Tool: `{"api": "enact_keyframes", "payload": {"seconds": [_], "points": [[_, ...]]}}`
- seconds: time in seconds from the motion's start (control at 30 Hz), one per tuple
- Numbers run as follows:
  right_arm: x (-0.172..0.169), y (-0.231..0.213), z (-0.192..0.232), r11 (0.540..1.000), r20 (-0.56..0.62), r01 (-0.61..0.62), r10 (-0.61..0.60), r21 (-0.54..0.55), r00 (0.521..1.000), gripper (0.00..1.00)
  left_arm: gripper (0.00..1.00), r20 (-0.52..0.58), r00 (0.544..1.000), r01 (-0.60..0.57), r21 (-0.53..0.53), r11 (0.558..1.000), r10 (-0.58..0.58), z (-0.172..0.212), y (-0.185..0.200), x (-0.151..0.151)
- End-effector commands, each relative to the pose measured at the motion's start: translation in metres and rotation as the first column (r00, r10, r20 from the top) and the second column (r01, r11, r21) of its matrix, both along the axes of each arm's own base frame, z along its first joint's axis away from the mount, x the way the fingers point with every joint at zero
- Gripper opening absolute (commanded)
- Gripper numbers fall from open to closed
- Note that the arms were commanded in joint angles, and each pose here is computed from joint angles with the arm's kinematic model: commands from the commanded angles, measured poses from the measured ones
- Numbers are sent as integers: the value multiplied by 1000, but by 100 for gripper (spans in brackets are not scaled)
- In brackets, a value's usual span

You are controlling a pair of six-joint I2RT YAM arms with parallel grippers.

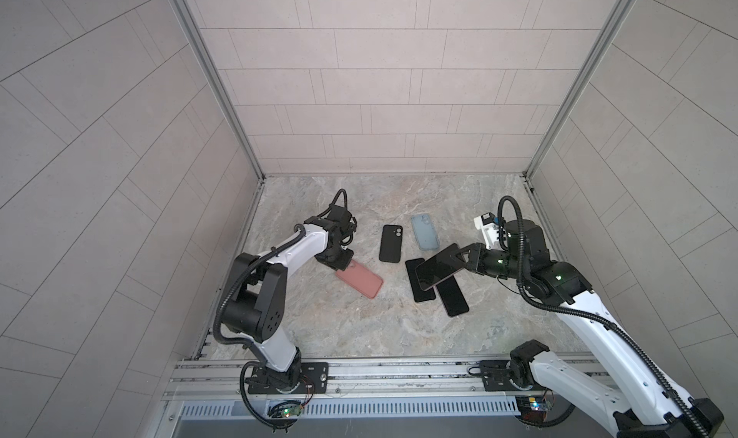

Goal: Put the phone into the phone case
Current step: 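Grip the pink case edge with the left gripper and drag it nearer, then carry the purple-framed phone over the pink case while the left gripper holds the case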

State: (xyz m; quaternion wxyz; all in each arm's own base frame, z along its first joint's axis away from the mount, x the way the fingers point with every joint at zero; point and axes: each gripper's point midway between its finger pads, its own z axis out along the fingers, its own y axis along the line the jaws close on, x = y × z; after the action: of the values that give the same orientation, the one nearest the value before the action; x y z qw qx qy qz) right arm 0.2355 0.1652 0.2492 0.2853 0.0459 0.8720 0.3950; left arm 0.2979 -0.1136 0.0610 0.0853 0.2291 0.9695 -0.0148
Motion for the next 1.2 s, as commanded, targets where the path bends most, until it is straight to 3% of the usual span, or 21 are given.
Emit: {"api": "enact_keyframes", "payload": {"seconds": [0.0, 0.2, 0.37, 0.53, 0.7, 0.87, 1.17], "points": [[-2, 1, 13, 999, 32, 8, -9, 31, 999, 0, 8, -38, 999, 17, -40, 999, -19, 0, -19, -27], [-4, 6, 1, 994, -14, 29, -28, 105, 1000, 0, 12, -35, 994, -108, -141, 984, 104, -7, -47, -52], [-4, 19, -18, 983, -54, 60, -51, 173, 997, 0, 13, -7, 951, -302, -233, 924, 309, -15, -46, -58], [-9, 49, -40, 971, -95, 71, -50, 229, 994, 0, 20, -1, 906, -400, -329, 856, 423, -14, -48, -64], [-12, 69, -54, 949, -101, 129, -104, 289, 989, 0, 36, 76, 888, -381, -433, 817, 454, 15, -49, -57], [-9, 71, -73, 922, -133, 227, -194, 313, 972, 0, 39, 188, 856, -335, -507, 794, 481, 37, -44, -44], [-6, 97, -84, 893, -152, 247, -204, 376, 967, 0, 43, 148, 864, -344, -524, 779, 482, 24, -46, -46]]}}
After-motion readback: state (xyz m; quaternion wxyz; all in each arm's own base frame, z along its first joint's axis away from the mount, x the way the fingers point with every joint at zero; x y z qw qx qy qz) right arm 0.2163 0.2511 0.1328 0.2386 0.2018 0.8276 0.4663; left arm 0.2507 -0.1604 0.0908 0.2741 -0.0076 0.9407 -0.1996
